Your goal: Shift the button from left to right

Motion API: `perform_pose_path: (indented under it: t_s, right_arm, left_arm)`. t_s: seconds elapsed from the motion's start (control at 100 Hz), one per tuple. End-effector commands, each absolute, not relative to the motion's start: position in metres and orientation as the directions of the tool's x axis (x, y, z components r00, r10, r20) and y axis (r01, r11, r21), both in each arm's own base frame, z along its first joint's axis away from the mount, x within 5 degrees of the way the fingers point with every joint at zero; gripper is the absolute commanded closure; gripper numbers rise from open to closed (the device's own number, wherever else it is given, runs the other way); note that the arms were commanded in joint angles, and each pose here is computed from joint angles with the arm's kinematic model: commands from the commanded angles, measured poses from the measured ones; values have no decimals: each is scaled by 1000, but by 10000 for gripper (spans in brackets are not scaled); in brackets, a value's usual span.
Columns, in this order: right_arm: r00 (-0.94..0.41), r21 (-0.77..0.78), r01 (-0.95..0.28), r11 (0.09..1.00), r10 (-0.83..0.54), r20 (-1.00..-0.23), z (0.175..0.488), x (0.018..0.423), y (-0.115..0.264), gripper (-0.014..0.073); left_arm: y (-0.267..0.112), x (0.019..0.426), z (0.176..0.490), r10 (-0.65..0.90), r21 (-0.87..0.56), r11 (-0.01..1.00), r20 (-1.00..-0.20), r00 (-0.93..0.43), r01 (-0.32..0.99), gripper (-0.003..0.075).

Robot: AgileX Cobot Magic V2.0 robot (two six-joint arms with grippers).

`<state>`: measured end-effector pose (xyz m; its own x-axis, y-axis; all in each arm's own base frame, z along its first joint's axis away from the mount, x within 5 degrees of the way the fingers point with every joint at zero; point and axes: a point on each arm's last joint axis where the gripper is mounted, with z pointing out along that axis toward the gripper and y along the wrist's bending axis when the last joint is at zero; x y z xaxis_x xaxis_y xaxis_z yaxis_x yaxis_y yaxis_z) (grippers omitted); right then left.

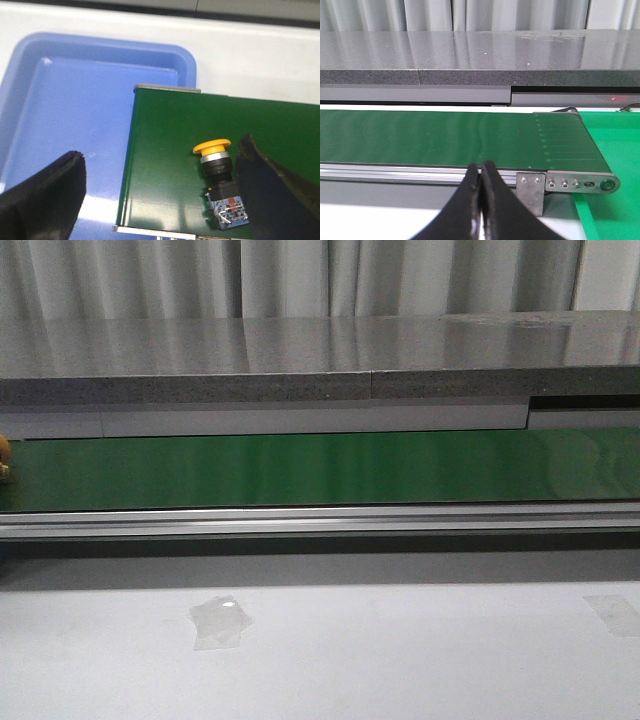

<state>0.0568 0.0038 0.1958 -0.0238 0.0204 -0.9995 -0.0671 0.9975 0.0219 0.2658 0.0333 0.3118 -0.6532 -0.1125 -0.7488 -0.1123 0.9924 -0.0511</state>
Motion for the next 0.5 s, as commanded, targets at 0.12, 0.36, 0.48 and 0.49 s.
perform_pose_path:
  t_s: [0.12, 0.36, 0.48, 0.49]
  right_arm:
    - [94, 19, -66, 998, 25, -995, 210, 54, 3, 660]
    - [94, 19, -66, 998, 25, -995, 210, 54, 3, 660]
    - [94, 19, -66, 998, 25, -995, 210, 54, 3, 660]
    - [94, 19, -66, 998, 25, -995, 210, 54, 3, 660]
  left_arm:
    - [14, 211, 333, -76, -55, 996, -942, -328, -71, 131]
    - [-1, 169, 319, -51, -51, 999, -987, -149, -3, 131]
    - [-5, 154, 309, -48, -51, 998, -995, -90, 23, 131]
    - [-5, 153, 308, -48, -50, 998, -995, -87, 24, 131]
